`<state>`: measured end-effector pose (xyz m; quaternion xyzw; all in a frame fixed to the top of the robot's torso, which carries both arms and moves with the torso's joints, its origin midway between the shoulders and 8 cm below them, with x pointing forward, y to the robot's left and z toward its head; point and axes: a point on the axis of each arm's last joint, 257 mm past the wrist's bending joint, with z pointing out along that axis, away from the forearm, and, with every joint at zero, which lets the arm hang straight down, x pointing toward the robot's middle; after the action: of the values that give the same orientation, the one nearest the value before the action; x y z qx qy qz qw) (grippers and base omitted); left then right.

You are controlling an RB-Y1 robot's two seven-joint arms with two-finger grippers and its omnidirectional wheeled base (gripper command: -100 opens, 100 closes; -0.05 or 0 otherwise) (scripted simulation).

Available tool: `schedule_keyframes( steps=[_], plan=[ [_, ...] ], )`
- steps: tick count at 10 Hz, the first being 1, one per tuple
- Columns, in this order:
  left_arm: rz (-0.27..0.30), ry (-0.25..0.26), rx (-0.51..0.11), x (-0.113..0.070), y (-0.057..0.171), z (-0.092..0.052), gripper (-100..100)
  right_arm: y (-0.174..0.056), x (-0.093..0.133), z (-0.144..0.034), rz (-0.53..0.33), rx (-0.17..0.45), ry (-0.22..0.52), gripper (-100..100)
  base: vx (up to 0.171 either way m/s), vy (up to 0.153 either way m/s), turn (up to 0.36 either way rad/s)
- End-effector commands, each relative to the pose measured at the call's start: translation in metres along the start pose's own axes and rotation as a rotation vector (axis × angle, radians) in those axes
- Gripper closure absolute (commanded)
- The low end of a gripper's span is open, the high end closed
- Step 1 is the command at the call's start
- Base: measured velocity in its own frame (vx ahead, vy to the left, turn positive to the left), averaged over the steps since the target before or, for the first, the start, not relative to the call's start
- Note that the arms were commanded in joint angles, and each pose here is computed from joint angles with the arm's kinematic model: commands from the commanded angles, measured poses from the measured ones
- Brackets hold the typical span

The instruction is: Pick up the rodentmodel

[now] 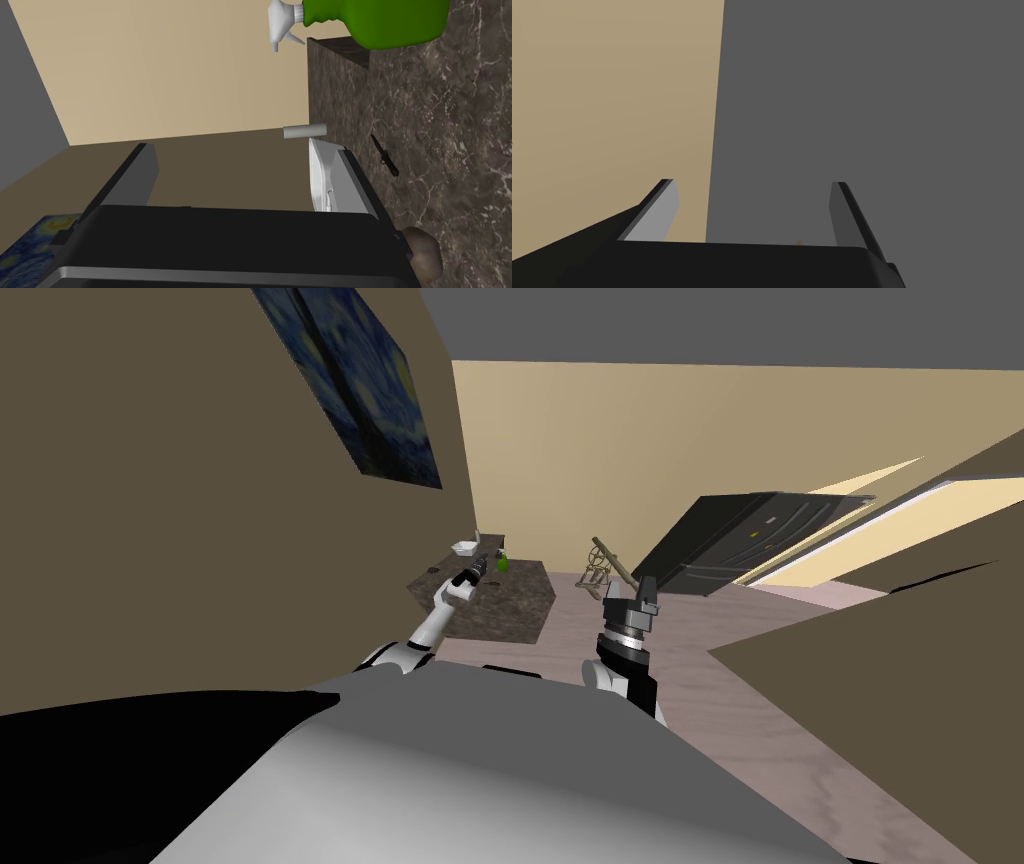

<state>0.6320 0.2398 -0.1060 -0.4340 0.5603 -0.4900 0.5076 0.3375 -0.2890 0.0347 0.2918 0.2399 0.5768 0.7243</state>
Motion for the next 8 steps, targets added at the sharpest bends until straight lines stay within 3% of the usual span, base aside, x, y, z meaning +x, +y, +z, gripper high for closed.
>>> schedule_keyframes(
  steps=[1, 2, 3, 5, 7, 8],
  plan=[
    [0.003, -0.006, -0.055, -0.002, 0.011, 0.008, -100, 0.000, 0.000, 0.000, 0.000, 0.000, 0.000, 0, 0.009, -0.055, 0.037],
    [0.003, -0.007, -0.066, -0.002, 0.014, 0.008, -100, 0.000, 0.000, 0.000, 0.000, 0.000, 0.000, 0, 0.008, -0.027, 0.001],
    [0.007, -0.009, -0.104, -0.005, 0.018, 0.019, -100, 0.000, 0.000, 0.000, 0.000, 0.000, 0.000, 0, 0.012, -0.032, 0.052],
    [0.010, -0.013, -0.162, -0.007, 0.027, 0.026, -100, 0.000, 0.000, 0.000, 0.000, 0.000, 0.000, 0, 0.018, -0.052, 0.042],
    [0.009, -0.022, -0.222, -0.011, 0.047, 0.027, -100, 0.000, 0.000, 0.000, 0.000, 0.000, 0.000, 0, 0.015, -0.039, 0.010],
    [0.012, -0.021, -0.257, -0.011, 0.044, 0.034, -100, 0.000, 0.000, 0.000, 0.000, 0.000, 0.000, 0, 0.017, -0.031, 0.033]
  ],
)
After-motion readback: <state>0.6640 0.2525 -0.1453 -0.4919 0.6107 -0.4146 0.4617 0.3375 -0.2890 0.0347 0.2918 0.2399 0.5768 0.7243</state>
